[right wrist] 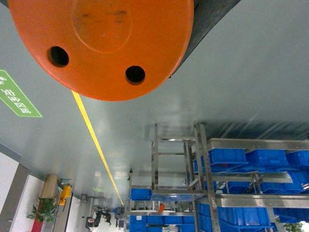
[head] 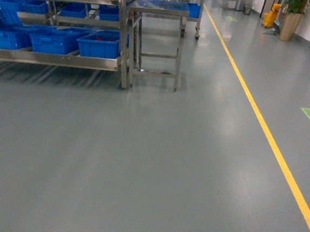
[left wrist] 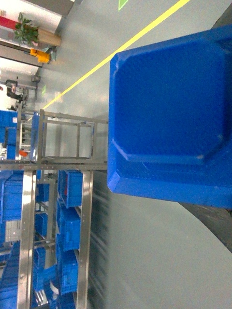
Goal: Sort blue parts and orange caps into right shelf containers
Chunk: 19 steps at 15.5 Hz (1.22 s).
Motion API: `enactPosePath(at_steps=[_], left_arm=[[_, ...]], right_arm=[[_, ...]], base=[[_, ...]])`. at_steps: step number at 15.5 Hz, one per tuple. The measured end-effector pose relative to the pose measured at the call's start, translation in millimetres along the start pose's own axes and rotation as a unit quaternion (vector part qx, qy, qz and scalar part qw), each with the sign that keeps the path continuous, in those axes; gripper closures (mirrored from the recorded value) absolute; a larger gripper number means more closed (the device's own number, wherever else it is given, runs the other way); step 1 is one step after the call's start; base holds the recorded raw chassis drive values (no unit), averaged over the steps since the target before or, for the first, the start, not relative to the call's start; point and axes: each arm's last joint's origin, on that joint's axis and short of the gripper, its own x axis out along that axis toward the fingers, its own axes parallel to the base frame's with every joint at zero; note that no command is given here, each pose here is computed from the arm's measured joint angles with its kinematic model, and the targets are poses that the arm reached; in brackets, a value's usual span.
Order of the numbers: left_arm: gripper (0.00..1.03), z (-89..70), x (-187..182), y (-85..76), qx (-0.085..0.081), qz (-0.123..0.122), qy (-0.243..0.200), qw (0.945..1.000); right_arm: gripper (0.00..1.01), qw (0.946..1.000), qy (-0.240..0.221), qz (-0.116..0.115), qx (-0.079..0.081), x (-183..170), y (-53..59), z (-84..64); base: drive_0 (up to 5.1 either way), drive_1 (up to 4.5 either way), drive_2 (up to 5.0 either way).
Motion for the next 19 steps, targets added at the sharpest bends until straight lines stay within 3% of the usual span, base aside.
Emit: enactPosePath(at_steps=[19], left_arm=[[0.61,0.1,0.0,0.0,0.0,0.001,0.0,1.0]], right_arm=[[0.58,1.0,0.0,0.0,0.0,0.0,0.0,0.0]], base=[[0.0,4.15,-4.2]])
